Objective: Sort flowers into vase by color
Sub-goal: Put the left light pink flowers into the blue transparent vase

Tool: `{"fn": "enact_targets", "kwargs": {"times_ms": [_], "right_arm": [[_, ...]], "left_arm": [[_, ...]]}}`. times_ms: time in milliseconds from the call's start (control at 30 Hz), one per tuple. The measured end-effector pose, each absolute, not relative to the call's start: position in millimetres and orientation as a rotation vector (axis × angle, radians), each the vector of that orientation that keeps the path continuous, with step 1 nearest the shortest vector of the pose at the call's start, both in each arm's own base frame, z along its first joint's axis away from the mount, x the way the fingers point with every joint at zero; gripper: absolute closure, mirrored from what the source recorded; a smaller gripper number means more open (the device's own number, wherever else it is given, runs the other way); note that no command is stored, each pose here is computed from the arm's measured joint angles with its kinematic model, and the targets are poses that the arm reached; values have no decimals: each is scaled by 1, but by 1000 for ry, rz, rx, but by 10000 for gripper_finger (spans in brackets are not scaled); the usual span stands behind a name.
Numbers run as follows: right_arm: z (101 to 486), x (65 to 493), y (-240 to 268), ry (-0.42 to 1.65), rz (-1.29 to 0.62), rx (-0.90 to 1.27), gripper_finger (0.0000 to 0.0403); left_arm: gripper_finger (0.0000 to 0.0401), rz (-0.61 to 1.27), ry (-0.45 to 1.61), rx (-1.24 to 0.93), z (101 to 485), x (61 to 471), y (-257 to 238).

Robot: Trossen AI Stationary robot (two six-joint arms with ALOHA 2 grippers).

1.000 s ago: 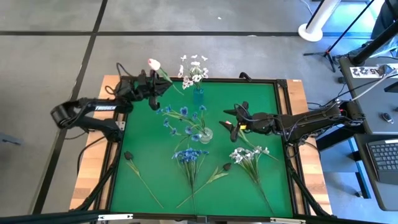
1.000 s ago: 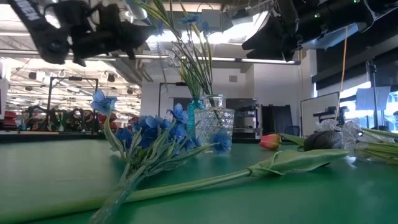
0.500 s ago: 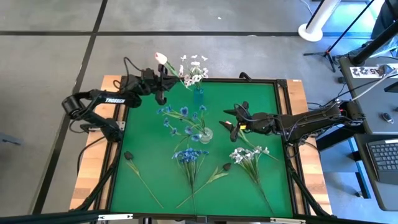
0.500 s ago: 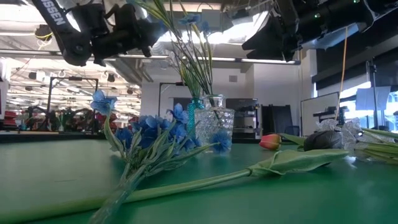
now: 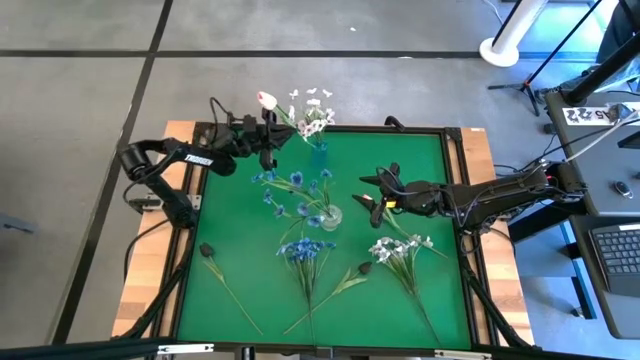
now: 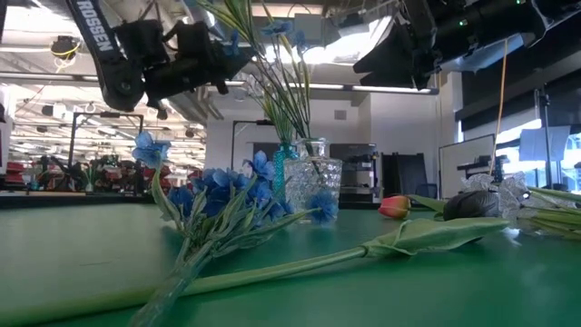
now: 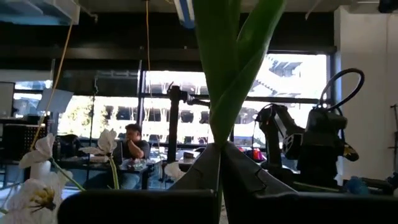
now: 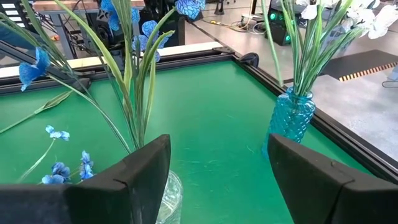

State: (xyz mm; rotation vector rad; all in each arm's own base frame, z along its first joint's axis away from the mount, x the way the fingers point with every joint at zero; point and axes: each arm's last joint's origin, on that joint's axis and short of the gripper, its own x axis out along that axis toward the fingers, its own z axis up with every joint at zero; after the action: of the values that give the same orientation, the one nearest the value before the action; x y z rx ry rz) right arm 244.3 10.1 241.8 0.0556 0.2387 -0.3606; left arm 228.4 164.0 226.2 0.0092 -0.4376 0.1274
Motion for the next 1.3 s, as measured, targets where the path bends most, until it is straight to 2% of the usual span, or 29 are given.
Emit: {"fn": "enact_targets", "kwargs": {"times_ms": [733, 967, 1300], "right_arm": [[236, 248, 10, 252, -383, 71, 135], [221, 257, 10, 303, -414, 56, 135], [222, 262, 11, 256, -387, 66, 135]], "left_arm": [[401, 199, -350, 118, 217, 247, 180], [401, 204, -272, 75, 209, 249, 182], [401, 216, -93, 16, 191, 252, 185]]}}
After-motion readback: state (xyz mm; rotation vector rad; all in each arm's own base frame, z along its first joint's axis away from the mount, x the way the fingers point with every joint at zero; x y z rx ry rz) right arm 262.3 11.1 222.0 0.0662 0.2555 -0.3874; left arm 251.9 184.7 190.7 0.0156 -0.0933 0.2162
